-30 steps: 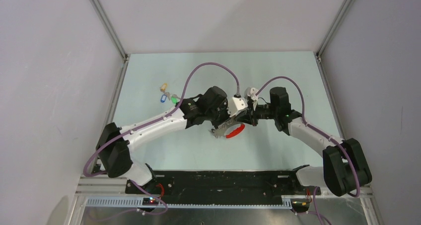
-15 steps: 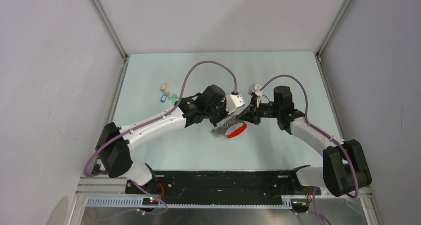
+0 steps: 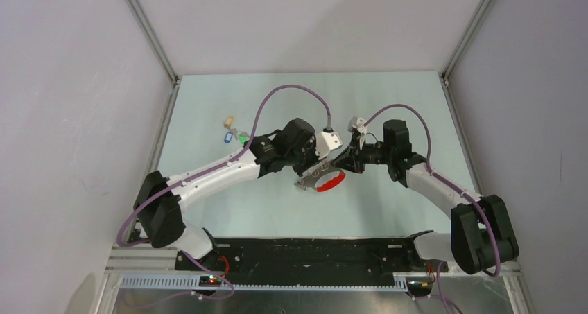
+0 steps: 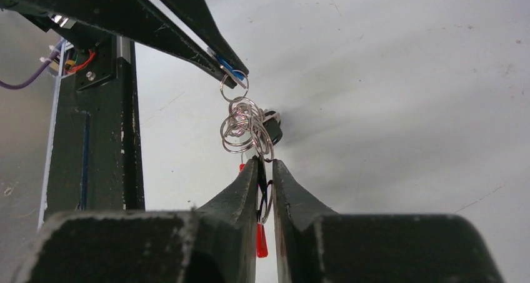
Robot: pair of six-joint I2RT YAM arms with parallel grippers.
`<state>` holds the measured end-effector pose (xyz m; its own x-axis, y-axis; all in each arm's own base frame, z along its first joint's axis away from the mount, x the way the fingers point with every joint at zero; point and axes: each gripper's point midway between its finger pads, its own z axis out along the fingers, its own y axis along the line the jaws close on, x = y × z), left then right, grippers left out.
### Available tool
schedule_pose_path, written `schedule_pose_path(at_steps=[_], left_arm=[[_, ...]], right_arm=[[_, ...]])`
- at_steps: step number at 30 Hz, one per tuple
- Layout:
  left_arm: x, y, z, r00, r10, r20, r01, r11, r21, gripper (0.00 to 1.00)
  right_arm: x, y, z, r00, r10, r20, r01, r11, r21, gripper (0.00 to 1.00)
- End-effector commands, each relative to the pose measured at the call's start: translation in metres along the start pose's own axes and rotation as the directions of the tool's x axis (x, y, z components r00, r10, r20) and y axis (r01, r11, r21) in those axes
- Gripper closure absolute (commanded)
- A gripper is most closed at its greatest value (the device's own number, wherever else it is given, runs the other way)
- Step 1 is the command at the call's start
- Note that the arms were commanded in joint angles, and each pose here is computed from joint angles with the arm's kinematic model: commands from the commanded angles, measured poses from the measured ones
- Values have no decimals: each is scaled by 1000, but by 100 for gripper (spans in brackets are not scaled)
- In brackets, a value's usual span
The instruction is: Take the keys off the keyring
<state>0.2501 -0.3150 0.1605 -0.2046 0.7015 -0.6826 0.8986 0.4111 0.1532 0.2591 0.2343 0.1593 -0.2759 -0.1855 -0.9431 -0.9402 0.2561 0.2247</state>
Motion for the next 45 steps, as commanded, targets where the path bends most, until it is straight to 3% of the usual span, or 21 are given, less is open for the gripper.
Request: schedule_pose_path(at_steps=[1, 7, 12, 14, 19, 26, 32, 38, 42, 45], left_arm=[[-28, 13, -13, 996, -2, 85, 5, 999, -37, 100], [-31, 11, -16, 995, 13, 100, -11, 1000, -23, 100], [-32, 8, -17, 994, 14, 107, -13, 1000, -11, 100], [-32, 10, -18, 994, 11, 105, -9, 1000, -19, 100], [-29, 12, -18, 996, 0, 89, 4, 999, -36, 100], [-23, 21, -25, 993, -118, 10, 118, 988, -95, 100], [-20, 25, -34, 960, -273, -60, 266, 959, -95, 100], [-28, 36, -52, 919, -384, -90, 370, 919, -140, 100], [-39, 42, -60, 890, -450, -71, 436, 887, -154, 100], [-44, 43, -64, 866, -497, -62, 484, 862, -153, 100]], right_arm=[[-6, 6, 2, 997, -71, 5, 71, 997, -38, 82], [-2, 9, 2, 996, -84, -3, 84, 995, -58, 79], [-6, 5, 1, 996, -87, 0, 87, 996, -27, 55], [-8, 6, -1, 995, -100, 7, 100, 995, -21, 49], [-17, 15, -6, 980, -190, 62, 191, 981, -15, 48], [-38, 21, -13, 941, -309, 139, 305, 951, 52, 61], [-63, 42, -15, 914, -325, 242, 309, 946, 101, 71], [-90, 59, -15, 901, -298, 315, 250, 950, 184, 99], [-106, 66, -14, 906, -197, 376, 128, 972, 199, 100], [-101, 76, -7, 909, -262, 324, 215, 961, 173, 100]])
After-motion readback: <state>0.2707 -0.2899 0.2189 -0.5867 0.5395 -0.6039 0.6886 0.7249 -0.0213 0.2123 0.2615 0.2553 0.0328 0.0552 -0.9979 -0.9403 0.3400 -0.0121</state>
